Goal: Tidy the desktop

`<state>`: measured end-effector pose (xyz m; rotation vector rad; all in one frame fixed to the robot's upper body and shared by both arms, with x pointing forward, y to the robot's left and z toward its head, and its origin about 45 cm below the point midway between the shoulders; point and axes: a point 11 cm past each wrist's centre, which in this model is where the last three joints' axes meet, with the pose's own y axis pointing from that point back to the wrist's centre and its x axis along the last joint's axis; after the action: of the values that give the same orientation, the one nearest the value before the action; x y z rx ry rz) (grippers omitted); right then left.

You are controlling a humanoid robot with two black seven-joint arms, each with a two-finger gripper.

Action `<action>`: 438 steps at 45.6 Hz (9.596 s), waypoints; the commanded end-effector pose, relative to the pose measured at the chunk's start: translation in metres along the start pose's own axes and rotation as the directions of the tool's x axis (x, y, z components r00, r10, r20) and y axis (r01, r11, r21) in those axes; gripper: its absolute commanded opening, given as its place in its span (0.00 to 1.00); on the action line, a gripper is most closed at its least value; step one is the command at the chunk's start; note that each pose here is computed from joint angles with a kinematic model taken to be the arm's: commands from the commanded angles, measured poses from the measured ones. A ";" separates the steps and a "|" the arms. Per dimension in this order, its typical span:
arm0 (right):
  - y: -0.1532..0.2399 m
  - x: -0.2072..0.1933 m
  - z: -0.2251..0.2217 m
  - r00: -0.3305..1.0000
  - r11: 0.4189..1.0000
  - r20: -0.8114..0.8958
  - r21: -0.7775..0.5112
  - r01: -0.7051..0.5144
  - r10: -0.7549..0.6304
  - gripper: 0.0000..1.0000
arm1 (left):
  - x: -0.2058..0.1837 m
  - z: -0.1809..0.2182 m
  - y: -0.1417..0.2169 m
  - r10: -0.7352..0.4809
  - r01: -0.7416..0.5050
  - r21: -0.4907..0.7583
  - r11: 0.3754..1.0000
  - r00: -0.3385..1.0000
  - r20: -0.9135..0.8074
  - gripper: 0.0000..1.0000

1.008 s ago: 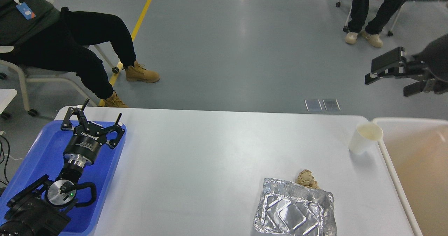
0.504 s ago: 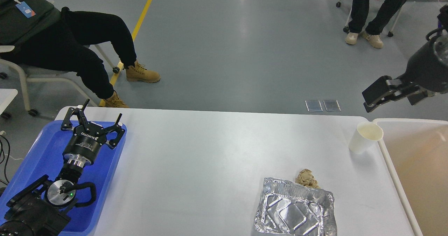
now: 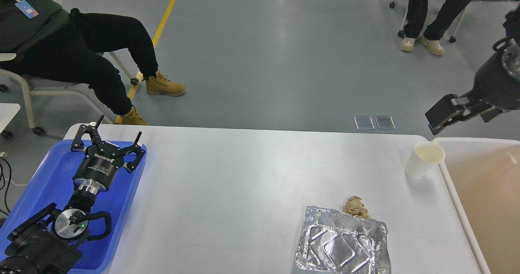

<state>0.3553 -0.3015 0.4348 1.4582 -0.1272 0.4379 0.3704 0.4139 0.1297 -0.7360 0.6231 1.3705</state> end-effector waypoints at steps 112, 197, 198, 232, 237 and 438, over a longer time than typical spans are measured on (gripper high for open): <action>-0.301 -0.077 0.127 0.821 0.902 0.386 -0.267 -0.338 0.421 0.58 | -0.001 0.001 -0.001 -0.001 0.001 -0.005 1.000 1.000 0.000 0.99; -0.098 0.038 0.172 0.845 0.950 0.434 -0.129 -0.284 0.312 0.00 | -0.001 0.000 -0.001 -0.001 0.001 -0.001 1.000 1.000 0.000 0.99; -0.089 0.041 0.174 0.846 0.950 0.432 -0.131 -0.285 0.313 0.00 | -0.001 0.000 -0.001 -0.001 0.001 -0.001 1.000 1.000 0.000 0.99; 0.053 0.054 0.248 0.682 0.818 0.455 -0.365 -0.444 0.573 0.00 | 0.000 0.000 0.000 0.000 0.000 0.000 1.000 1.000 0.000 0.99; 0.034 0.031 0.297 0.436 0.688 0.534 -0.513 -0.513 0.724 0.00 | 0.000 0.001 0.000 0.000 0.000 0.000 1.000 1.000 0.001 0.99; -0.058 0.027 0.037 0.785 0.923 0.514 -0.035 -0.382 0.345 1.00 | -0.001 0.000 -0.001 -0.002 0.002 0.001 1.000 1.000 0.000 0.99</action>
<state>0.4226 -0.3708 0.3873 1.5342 -1.0018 0.3622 0.3709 0.4135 0.1302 -0.7354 0.6225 1.3687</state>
